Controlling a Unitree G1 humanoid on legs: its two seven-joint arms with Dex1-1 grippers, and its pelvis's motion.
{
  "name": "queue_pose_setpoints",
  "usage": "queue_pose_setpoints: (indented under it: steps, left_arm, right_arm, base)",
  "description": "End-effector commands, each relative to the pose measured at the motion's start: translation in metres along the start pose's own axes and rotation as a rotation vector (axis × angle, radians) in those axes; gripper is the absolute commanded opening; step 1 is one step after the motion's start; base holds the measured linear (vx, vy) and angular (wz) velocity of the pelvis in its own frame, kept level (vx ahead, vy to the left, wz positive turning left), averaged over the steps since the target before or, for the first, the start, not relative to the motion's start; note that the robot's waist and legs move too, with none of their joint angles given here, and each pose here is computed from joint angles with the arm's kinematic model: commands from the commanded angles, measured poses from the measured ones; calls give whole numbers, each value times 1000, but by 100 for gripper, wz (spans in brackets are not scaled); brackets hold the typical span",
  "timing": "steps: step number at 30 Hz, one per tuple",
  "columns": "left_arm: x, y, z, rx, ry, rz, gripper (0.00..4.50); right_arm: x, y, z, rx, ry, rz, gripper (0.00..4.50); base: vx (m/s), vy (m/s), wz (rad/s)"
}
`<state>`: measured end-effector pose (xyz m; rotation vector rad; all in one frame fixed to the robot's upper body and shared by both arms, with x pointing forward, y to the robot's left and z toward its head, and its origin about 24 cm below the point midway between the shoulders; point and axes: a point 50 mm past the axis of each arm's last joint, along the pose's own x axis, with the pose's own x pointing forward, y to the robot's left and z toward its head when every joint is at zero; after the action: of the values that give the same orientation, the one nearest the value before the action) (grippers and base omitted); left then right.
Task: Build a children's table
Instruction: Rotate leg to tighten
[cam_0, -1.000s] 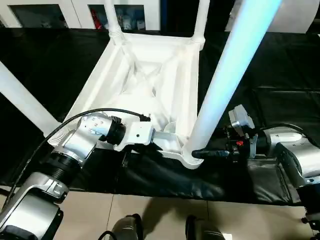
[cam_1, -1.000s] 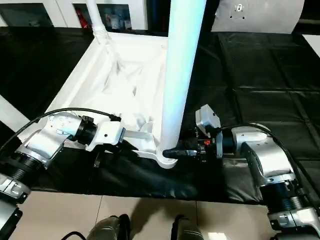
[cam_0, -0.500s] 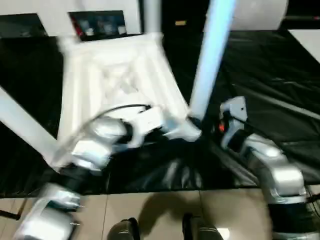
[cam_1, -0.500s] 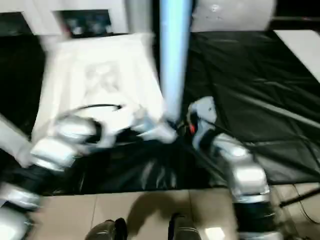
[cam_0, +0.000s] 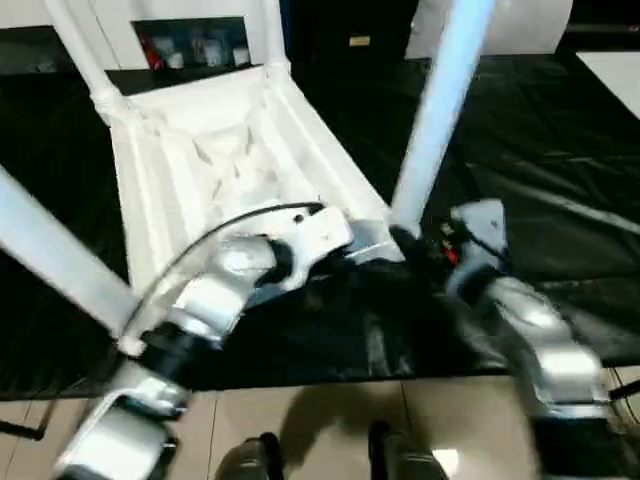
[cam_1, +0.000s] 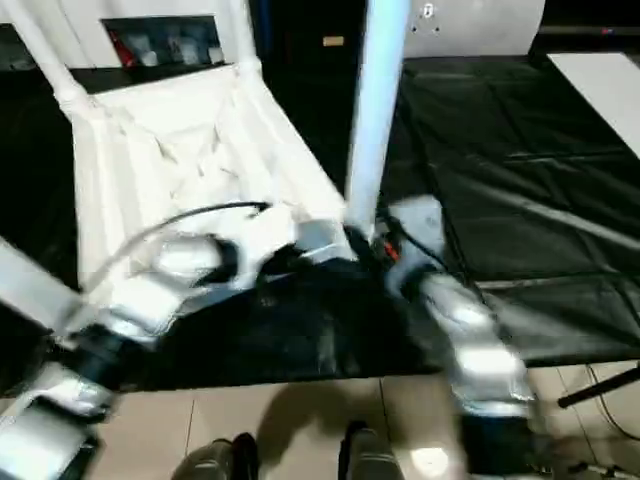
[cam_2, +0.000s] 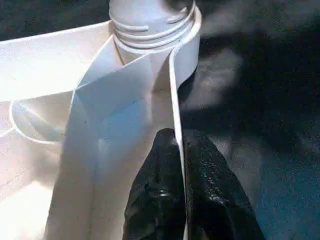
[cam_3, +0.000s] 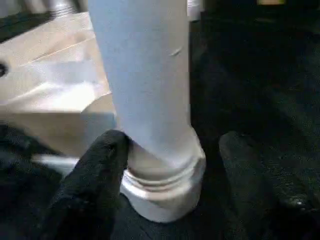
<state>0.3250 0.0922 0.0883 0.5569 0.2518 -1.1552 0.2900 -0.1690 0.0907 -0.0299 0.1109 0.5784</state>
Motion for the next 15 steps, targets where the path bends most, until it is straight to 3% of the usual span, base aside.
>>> queue_pose_setpoints:
  steps: [1, 2, 6, 12, 13, 15]
  left_arm:
    - [-6, -7, -2, 66, -14, -115, 0]
    - [-12, -10, -6, 116, -10, -204, 0]
    - [-21, -12, -9, 153, -13, -333, 0]
    - [-26, -8, -11, 223, 37, -442, 0]
    - [-26, -8, -11, 227, 38, -447, 0]
    - [-26, -8, -10, 253, 39, -484, 0]
  right_arm:
    - [-8, -8, 14, -59, -45, 85, 336]
    - [-14, -11, 19, -115, -33, 212, 336]
    - [-21, -9, 25, -161, -19, 432, 336]
    - [-26, 0, 25, -173, 64, 739, 336]
    - [-26, 0, 25, -172, 67, 750, 310]
    - [-24, 2, 25, -160, 89, 830, 301]
  base:
    - [0, 0, 0]
    - [0, 0, 0]
    - [0, 0, 0]
    - [0, 0, 0]
    - [0, 0, 0]
    - [0, 0, 0]
